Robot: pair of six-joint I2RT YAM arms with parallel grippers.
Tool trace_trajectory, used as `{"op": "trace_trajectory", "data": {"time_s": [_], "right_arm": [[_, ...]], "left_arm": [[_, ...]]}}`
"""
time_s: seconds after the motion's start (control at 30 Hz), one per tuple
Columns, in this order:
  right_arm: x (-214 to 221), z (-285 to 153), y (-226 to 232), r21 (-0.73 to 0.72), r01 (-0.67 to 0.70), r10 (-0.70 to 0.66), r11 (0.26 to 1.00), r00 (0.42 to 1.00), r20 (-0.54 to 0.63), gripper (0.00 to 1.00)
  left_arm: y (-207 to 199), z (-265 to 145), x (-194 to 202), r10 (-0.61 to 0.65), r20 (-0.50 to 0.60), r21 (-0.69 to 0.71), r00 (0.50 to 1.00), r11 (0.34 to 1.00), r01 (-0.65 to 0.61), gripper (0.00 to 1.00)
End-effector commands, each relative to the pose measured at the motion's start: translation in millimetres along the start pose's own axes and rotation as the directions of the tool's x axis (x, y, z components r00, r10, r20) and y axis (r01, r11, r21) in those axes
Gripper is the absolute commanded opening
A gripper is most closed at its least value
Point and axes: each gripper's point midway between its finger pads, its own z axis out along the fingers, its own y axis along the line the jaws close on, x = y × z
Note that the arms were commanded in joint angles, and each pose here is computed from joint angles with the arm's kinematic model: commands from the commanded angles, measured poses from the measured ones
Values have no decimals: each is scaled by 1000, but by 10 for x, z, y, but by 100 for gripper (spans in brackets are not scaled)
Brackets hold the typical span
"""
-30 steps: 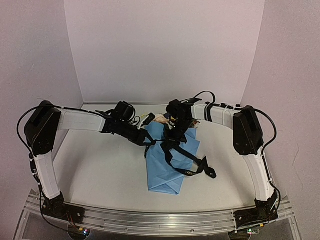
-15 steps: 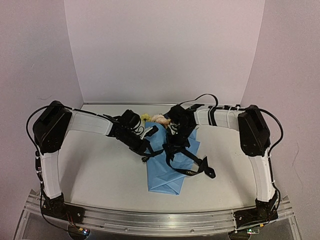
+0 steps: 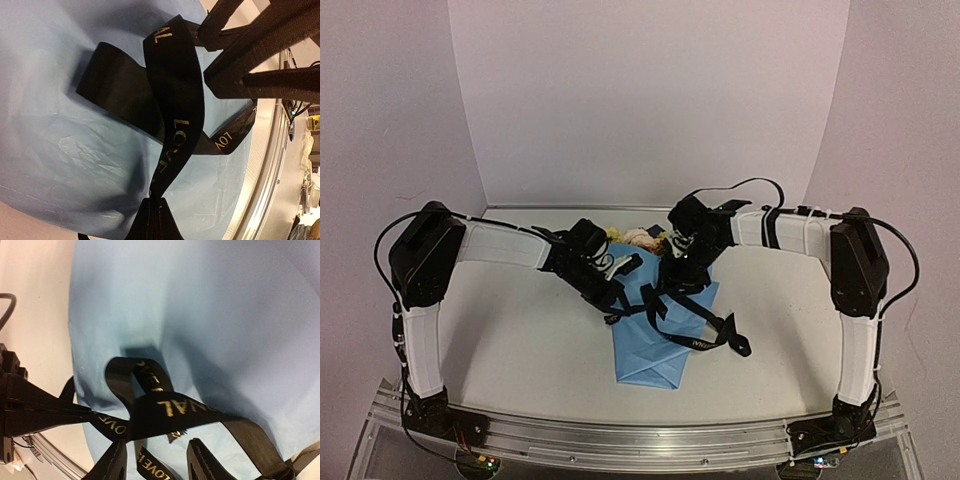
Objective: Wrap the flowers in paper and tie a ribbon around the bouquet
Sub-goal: Cross the ribbon with the folded bouquet.
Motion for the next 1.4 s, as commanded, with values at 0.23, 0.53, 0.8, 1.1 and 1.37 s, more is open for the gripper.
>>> {"op": "trace_trajectory", "data": {"time_s": [0.23,0.53,0.8,1.1,1.37], "right_arm": [[201,-409,-326,109,-10,1,994,996,86,45],[443,-617,-660,193,-17,-8,981,992,129,56],[618,-745,-978,239,-73,37,968,988,153,59],[825,-746,-1356,269,-159,125,950,982,140,65],[1056,-598,-1463,263,-172,161,949,985,64,67]], "left_arm": [[-155,-82,-237,126,42,-147,991,982,-119,21],[-227,-334,-633,116,208,-243,971,968,-63,52],[-85,-251,-762,61,223,-350,973,937,22,56],[150,-122,-916,42,205,-512,978,856,70,56],[266,-132,-883,23,192,-561,981,823,90,52]]}}
